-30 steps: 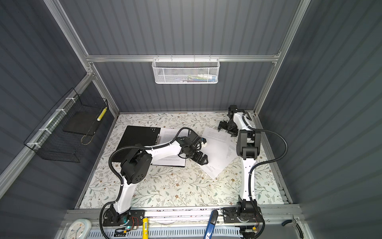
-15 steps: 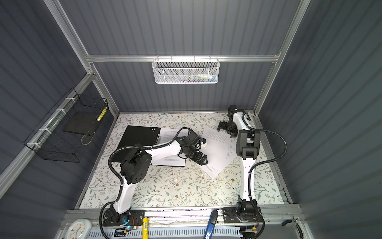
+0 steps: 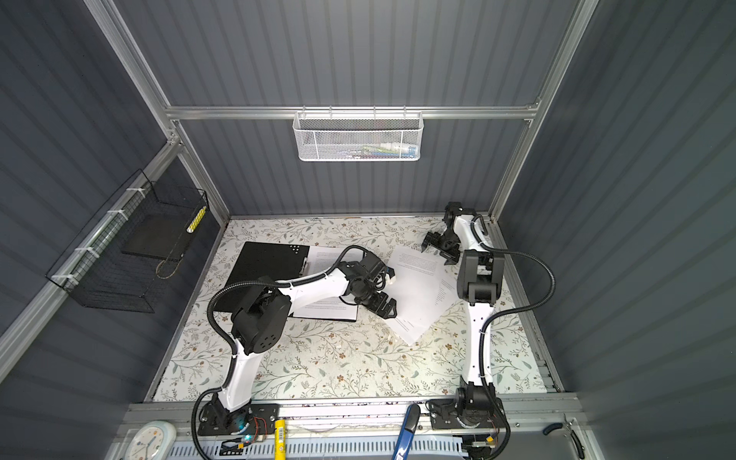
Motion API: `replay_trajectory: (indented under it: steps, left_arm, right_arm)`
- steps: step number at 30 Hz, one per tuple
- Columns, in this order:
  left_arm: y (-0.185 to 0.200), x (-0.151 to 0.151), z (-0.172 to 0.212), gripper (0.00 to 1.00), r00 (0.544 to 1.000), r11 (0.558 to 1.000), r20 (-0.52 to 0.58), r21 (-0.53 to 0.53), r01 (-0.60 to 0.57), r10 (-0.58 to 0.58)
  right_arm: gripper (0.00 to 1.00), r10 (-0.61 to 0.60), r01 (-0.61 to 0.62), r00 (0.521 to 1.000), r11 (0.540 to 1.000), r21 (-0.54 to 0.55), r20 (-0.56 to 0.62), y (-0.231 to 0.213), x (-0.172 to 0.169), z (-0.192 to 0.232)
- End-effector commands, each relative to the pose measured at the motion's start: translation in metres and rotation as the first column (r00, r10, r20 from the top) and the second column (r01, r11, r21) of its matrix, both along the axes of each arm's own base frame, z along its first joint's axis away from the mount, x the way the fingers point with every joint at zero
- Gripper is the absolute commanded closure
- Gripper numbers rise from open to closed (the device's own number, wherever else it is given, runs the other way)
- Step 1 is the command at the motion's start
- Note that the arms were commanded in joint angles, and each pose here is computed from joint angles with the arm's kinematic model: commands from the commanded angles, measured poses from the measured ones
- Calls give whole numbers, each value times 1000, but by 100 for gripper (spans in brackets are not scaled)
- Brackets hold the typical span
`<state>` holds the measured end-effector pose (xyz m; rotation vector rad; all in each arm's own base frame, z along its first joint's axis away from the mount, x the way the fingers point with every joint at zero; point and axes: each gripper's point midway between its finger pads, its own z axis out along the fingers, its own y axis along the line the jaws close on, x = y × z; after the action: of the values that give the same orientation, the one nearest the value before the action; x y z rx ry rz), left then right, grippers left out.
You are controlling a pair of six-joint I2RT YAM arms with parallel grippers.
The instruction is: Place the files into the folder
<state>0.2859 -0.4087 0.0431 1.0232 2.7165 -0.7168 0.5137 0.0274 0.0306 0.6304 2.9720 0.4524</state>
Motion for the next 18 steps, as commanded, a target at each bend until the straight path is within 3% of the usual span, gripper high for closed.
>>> replay_trajectory:
  steps: [1, 5, 13, 18]
  left_arm:
    - [21, -12, -27, 0, 996, 993, -87, 115, 10, 0]
    - [18, -10, -24, 0, 996, 994, -88, 105, 14, -5]
    - [12, -8, -33, 0, 994, 994, -112, 110, 20, -8]
    - [22, -10, -31, 0, 996, 990, -92, 138, 8, 5]
  right_arm:
    - [1, 1, 3, 996, 999, 50, -86, 9, -15, -13]
    - [1, -3, 8, 995, 999, 51, -98, 9, -18, -14]
    - [1, 7, 8, 997, 984, 178, -80, 30, -21, -3]
    - [1, -75, 77, 997, 991, 112, -23, 5, -9, 8]
